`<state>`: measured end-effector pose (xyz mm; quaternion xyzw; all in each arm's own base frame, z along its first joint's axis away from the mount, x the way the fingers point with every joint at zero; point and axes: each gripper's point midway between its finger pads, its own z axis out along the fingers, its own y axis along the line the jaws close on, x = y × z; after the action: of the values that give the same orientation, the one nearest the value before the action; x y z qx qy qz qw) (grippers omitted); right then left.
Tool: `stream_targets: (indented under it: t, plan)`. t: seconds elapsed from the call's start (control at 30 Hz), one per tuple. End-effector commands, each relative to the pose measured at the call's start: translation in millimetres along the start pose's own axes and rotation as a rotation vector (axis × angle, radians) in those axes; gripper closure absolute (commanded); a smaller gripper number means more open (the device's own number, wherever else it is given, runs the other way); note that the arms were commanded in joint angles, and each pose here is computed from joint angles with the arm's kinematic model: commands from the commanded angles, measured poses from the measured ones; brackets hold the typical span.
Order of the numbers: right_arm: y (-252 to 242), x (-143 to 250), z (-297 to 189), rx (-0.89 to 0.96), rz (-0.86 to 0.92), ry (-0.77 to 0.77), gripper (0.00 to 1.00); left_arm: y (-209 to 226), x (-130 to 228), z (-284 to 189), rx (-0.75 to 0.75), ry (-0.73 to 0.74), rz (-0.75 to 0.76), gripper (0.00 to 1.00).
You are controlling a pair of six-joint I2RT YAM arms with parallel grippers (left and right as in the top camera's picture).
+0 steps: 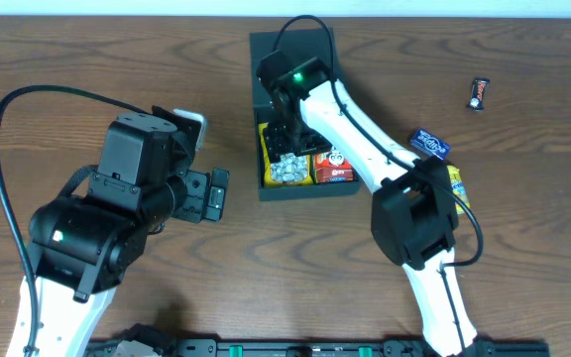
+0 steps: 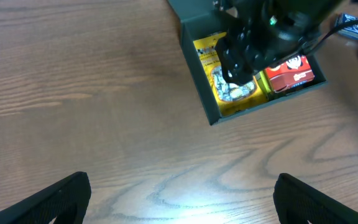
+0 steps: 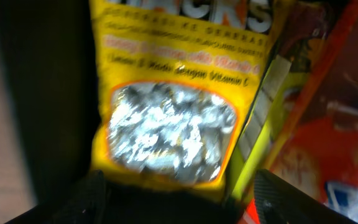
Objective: Pack container
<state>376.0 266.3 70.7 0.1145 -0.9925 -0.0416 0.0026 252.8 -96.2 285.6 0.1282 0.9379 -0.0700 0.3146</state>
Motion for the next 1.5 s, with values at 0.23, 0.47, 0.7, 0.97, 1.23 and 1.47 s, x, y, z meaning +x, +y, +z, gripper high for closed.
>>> stream_targets:
  t: [0.23, 0.47, 0.7, 0.97, 1.23, 1.47]
  plan:
    - [-24.6, -29.6, -96.7, -0.067, -0.020, -0.159, 0.17, 0.6, -2.8, -4.7, -0.001, -0.014, 0.003, 0.05]
    - [-126.4, -25.4, -124.0, 0.027, 0.144, -0.135, 0.14, 0.6, -2.9, -4.7, -0.001, -0.014, 0.003, 0.05]
    - [-225.1, -12.3, -151.3, 0.082, 0.313, -0.168, 0.16, 0.6, -2.9, -4.7, -0.001, -0.014, 0.003, 0.05]
    - [-280.6, 38.0, -199.1, 0.079, 0.477, -0.247, 0.17, 0.6, -2.8, -4.7, -0.001, -0.014, 0.003, 0.05]
    - [-278.8, 90.4, -229.2, 0.104, 0.476, -0.379, 0.13, 0.6, -2.8, -4.7, -0.001, -0.014, 0.003, 0.05]
    - [-270.6, 115.7, -203.7, 0.111, 0.430, -0.380, 0.09, 0.6, -2.8, -4.7, -0.001, -0.014, 0.003, 0.05]
